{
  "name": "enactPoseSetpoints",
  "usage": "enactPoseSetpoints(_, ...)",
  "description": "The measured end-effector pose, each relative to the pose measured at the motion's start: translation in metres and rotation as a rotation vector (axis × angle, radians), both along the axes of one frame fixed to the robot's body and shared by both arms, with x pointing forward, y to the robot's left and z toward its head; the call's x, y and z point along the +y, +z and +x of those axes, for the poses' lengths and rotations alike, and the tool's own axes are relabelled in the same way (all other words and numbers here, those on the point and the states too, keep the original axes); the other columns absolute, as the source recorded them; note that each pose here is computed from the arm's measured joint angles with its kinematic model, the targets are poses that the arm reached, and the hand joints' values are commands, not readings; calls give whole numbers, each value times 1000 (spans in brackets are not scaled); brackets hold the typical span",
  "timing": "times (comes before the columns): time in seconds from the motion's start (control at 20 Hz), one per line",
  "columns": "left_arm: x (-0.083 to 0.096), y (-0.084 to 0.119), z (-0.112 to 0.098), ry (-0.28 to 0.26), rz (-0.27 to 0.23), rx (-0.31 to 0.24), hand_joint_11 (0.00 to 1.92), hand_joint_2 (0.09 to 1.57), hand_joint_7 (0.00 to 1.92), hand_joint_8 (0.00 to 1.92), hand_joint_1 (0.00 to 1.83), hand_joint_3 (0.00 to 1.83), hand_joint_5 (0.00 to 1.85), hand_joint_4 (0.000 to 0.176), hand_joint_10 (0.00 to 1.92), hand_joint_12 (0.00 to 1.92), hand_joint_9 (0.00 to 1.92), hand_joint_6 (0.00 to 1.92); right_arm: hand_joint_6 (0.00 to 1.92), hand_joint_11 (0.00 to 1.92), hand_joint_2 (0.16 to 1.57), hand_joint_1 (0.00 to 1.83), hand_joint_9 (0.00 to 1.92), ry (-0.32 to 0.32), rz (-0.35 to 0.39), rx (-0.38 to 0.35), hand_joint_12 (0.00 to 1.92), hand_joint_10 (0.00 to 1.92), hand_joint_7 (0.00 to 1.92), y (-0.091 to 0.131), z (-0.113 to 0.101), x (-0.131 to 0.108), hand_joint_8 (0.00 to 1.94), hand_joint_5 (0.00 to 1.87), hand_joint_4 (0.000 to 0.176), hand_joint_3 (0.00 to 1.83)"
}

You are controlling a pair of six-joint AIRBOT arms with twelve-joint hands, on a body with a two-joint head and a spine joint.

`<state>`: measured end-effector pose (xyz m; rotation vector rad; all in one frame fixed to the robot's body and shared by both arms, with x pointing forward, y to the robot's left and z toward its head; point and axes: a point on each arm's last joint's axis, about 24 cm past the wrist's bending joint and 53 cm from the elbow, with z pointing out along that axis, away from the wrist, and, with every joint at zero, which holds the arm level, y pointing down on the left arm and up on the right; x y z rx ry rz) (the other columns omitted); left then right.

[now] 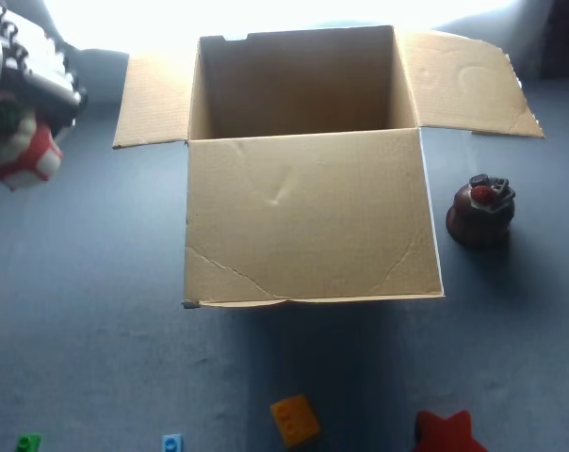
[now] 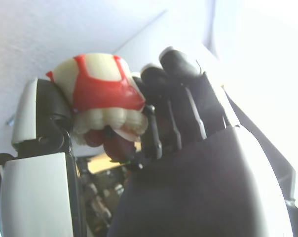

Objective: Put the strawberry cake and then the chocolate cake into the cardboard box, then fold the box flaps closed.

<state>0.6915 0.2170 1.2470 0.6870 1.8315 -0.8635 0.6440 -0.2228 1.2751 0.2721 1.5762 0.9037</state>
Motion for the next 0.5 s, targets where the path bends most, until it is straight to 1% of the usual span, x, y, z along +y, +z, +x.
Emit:
enactPoseSetpoints(0.1,-1,11,0,-10,1,-27,386,1336,554,1761,1097,1,638,0,1920,1921,356,1453,14,0,1008,1145,54,-3,10,-6,322,6,64,3,1,-1,5,74,17,0)
enactPoseSetpoints(0.15,-2,19,0,-14,-4,-44,383,1340,553,1766,1093,2,625,0,1921,1921,352,1467,11,0,1008,1136,54,-3,6,-8,350,5,60,3,1,-1,2,74,16,0)
enactPoseSetpoints(0.25,-4,30,0,-20,-13,-66,409,1338,553,1772,1098,1,634,0,1921,1921,377,1453,4,0,1000,1145,56,-20,13,-1,309,5,75,3,4,-2,8,63,16,0)
enactPoseSetpoints(0.35,-12,34,-1,-41,-4,-76,407,1341,549,1768,1093,1,628,0,1921,1921,379,1472,0,0,997,1165,55,-32,9,-18,278,4,81,6,5,-4,5,52,21,0)
enactPoseSetpoints(0.45,-22,35,-1,-64,4,-78,411,1334,561,1743,1097,0,640,0,1921,1921,391,1468,2,0,1014,1140,52,-39,30,-26,277,2,62,10,6,-5,1,57,14,3)
enactPoseSetpoints(0.5,-27,35,-1,-76,5,-75,411,1333,564,1735,1096,0,640,0,1921,1921,393,1471,2,0,1017,1130,54,-39,33,-31,307,2,59,11,6,-5,0,58,16,4)
